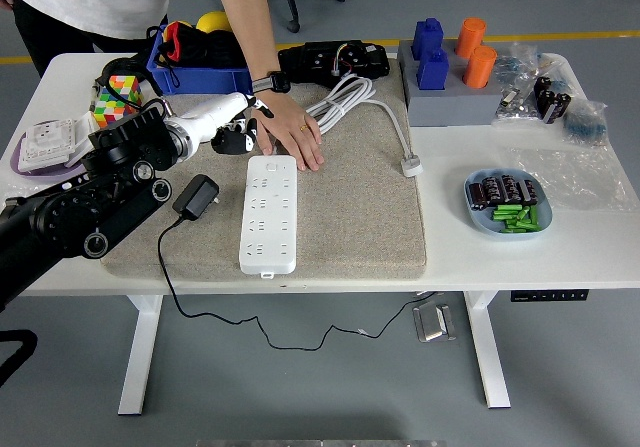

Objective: Pull the plug out,throw it away,press the button

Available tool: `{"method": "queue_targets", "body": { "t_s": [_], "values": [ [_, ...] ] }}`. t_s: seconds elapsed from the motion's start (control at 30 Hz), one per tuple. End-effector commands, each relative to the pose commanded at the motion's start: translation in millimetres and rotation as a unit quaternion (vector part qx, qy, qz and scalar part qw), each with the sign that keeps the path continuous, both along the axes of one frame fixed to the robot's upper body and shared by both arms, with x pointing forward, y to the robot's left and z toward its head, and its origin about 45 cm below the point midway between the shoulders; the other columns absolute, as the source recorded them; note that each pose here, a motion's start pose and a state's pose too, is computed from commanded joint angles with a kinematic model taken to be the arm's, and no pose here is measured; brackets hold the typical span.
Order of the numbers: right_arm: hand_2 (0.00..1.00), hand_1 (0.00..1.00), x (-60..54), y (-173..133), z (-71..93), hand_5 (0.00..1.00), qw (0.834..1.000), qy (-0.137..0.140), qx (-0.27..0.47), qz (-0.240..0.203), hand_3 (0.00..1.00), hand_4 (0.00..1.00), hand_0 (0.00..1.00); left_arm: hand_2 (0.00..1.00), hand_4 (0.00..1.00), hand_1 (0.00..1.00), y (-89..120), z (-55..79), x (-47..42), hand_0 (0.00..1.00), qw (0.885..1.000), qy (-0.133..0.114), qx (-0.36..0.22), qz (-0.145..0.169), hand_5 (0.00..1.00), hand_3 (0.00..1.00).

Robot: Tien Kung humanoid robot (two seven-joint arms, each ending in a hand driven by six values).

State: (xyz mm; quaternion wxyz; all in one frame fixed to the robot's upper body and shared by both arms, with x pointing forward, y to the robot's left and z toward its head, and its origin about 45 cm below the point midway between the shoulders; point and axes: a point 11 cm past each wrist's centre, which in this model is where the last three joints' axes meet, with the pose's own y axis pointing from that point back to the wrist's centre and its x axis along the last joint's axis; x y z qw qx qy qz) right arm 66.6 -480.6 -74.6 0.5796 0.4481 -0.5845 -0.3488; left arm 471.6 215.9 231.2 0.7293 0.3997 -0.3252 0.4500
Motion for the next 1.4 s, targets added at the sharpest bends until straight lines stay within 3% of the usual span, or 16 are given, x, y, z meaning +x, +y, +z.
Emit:
{"method": "queue_targets", "body": {
  "t_s": [0.03,0.07,0.23,0.27,0.37,0.47,0.5,0.67,0.7,0.97,1.27,1.3,1.4],
  "values": [
    [0.724,0.729,-0.3,0.6,-0.3,0.658,1.0,0.0,0.001,0.0,0.713,0.883,0.767,0.108,0.002,0.007,3.8,1.2,-1.5,0.072,1.0,-0.004,-0.005,0.003,0.002,0.766],
    [0.724,0.729,-0.6,1.3,-0.7,0.658,1.0,0.0,0.001,0.0,0.713,0.883,0.767,0.17,0.377,0.122,8.6,0.8,-4.0,0.17,1.0,-0.003,-0.01,0.009,0.002,0.799],
    [0.724,0.729,0.4,2.0,-0.7,0.658,1.0,-0.001,0.002,-0.001,0.713,0.883,0.767,0.17,0.377,0.122,28.0,-4.5,-15.2,0.17,0.999,-0.001,-0.028,0.03,0.002,0.799],
    [0.724,0.729,0.6,1.9,-0.7,0.658,1.0,-0.002,0.002,-0.001,0.713,0.883,0.767,0.753,0.918,0.781,31.7,-5.4,-17.4,0.754,0.999,-0.005,-0.033,0.033,0.245,0.925],
    [0.724,0.729,1.1,2.2,-0.6,0.658,1.0,-0.002,0.002,0.0,0.713,0.883,0.767,0.753,0.918,0.781,40.1,-7.6,-24.3,0.754,0.998,-0.025,-0.053,0.035,0.245,0.925],
    [0.724,0.729,0.2,2.2,-0.9,0.658,1.0,-0.002,0.002,-0.002,0.713,0.883,0.767,0.753,0.918,0.781,47.0,-12.8,-30.2,0.754,0.997,-0.026,-0.068,0.04,0.245,0.925],
    [0.724,0.729,0.1,2.2,-0.9,0.658,1.0,-0.001,0.002,-0.002,0.713,0.883,0.767,0.998,0.998,0.998,50.0,-15.6,-32.7,0.983,0.996,-0.022,-0.074,0.044,0.528,0.998],
    [0.724,0.729,1.3,3.1,-1.1,0.658,1.0,-0.003,0.003,-0.003,0.713,0.883,0.767,0.998,0.998,0.998,64.8,-30.7,-42.9,0.983,0.994,0.01,-0.082,0.068,0.528,0.998],
    [0.724,0.729,1.6,3.2,-1.1,0.658,1.0,-0.004,0.003,-0.003,0.713,0.883,0.767,0.998,0.998,0.998,66.4,-32.4,-43.9,0.998,0.994,0.013,-0.083,0.071,0.814,0.998],
    [0.724,0.729,1.0,4.1,-1.7,0.658,1.0,-0.003,0.004,-0.003,0.713,0.883,0.767,0.998,0.998,0.998,83.7,-46.6,-54.6,0.998,0.99,0.019,-0.099,0.101,0.817,0.998],
    [0.724,0.729,2.9,4.4,-1.4,0.658,1.0,-0.005,0.004,-0.003,0.713,0.883,0.767,0.998,0.998,0.998,94.3,-33.5,-57.5,0.998,0.981,-0.038,-0.146,0.119,0.785,0.998],
    [0.724,0.729,3.6,4.3,-1.2,0.658,1.0,-0.006,0.004,-0.003,0.713,0.883,0.767,0.998,0.968,0.998,95.7,-31.1,-57.3,0.983,0.98,-0.047,-0.152,0.122,0.654,0.998],
    [0.724,0.729,5.5,3.9,-0.7,0.658,1.0,-0.007,0.003,-0.002,0.713,0.883,0.767,0.998,0.968,0.998,102.5,-24.8,-57.8,0.983,0.975,-0.07,-0.169,0.128,0.654,0.998]
  ]
}}
